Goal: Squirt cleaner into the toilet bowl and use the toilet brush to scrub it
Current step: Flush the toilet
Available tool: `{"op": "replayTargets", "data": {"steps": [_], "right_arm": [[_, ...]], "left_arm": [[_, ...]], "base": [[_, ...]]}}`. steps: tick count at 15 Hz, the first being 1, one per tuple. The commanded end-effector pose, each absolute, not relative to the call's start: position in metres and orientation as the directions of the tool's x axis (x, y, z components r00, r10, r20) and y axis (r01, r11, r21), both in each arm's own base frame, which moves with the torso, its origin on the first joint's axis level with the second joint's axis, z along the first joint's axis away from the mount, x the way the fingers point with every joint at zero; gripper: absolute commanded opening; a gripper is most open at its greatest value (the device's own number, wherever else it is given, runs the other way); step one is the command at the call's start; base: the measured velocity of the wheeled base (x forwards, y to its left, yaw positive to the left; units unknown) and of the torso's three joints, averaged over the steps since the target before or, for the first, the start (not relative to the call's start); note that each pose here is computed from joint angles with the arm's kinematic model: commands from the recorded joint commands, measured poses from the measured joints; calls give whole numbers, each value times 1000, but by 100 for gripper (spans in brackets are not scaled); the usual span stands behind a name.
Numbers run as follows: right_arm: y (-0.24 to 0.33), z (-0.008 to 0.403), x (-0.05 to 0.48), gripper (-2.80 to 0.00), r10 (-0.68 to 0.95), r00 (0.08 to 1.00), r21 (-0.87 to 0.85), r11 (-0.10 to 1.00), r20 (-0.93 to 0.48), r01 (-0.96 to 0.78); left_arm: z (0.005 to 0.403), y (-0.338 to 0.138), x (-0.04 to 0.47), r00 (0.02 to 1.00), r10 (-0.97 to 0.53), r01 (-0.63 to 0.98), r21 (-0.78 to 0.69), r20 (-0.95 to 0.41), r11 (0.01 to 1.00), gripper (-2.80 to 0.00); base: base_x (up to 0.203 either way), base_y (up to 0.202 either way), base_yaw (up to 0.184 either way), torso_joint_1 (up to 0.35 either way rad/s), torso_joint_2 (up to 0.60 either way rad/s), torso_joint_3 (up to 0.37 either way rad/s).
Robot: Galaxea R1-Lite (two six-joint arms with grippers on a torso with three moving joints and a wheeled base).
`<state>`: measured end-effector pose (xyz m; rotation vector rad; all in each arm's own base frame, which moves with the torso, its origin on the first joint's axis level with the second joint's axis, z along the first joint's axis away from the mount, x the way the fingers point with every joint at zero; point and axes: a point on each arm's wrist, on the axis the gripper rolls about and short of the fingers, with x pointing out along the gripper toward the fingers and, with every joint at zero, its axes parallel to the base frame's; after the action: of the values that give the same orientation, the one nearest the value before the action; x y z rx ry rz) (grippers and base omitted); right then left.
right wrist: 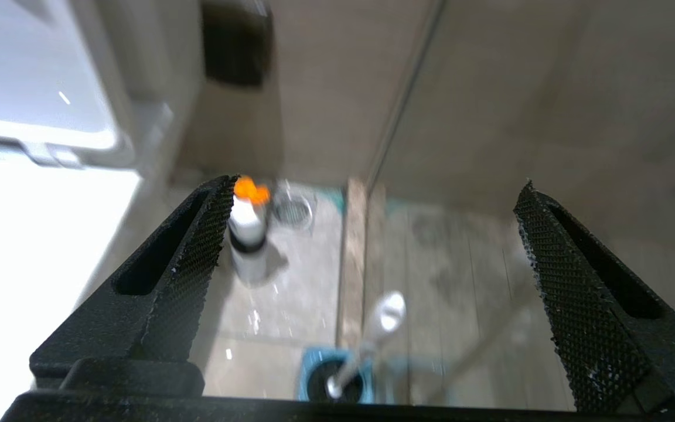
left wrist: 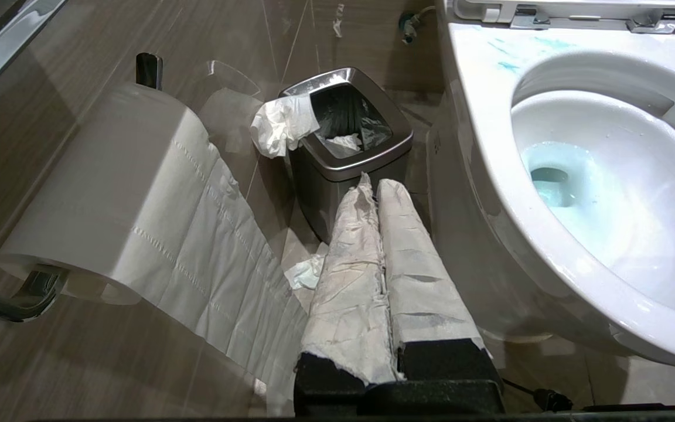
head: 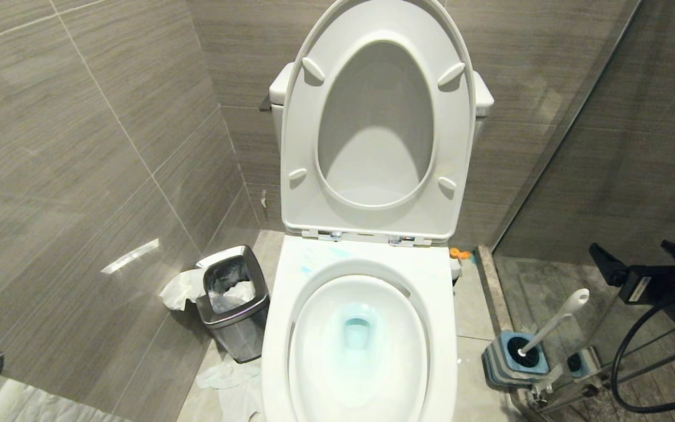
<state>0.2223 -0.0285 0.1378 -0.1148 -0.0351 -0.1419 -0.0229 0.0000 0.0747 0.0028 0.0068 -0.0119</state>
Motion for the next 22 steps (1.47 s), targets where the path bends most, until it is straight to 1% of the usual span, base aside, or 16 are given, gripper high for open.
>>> {"op": "replayTargets", "data": {"steps": [1,3,4,9,12,16,18,22], "right_arm": [[-27,157,212,0,-135,982,-109,983,134,150],[-27,160,209,0,-135,979,-107,983,150,152],[-27,161,209,-280,-135,979,-106,983,153,152],[-26,166,207,-280,-134,975,-105,982,178,154],[-27,178,213,-280,-132,968,-104,982,211,156],[-26,209,212,-280,-119,970,-107,984,210,143],[-25,223,203,-280,-111,973,-109,985,204,135],[-22,265,183,-280,-107,972,-110,985,208,132]], "left_arm": [[74,0,-23,1000,-12,12,3,-9,1000,-280],[74,0,-23,1000,-12,12,3,-9,1000,-280],[74,0,-23,1000,-12,12,3,-9,1000,-280],[74,0,-23,1000,-12,12,3,-9,1000,-280],[74,0,-23,1000,-12,12,3,-9,1000,-280],[74,0,-23,1000,-12,12,3,-9,1000,-280],[74,0,-23,1000,-12,12,3,-9,1000,-280],[74,0,-23,1000,-12,12,3,-9,1000,-280]], "base": [[0,0,0,0,0,0],[0,0,0,0,0,0],[0,0,0,0,0,0],[0,0,0,0,0,0],[0,0,0,0,0,0],[0,0,0,0,0,0],[0,0,0,0,0,0],[0,0,0,0,0,0]]}}
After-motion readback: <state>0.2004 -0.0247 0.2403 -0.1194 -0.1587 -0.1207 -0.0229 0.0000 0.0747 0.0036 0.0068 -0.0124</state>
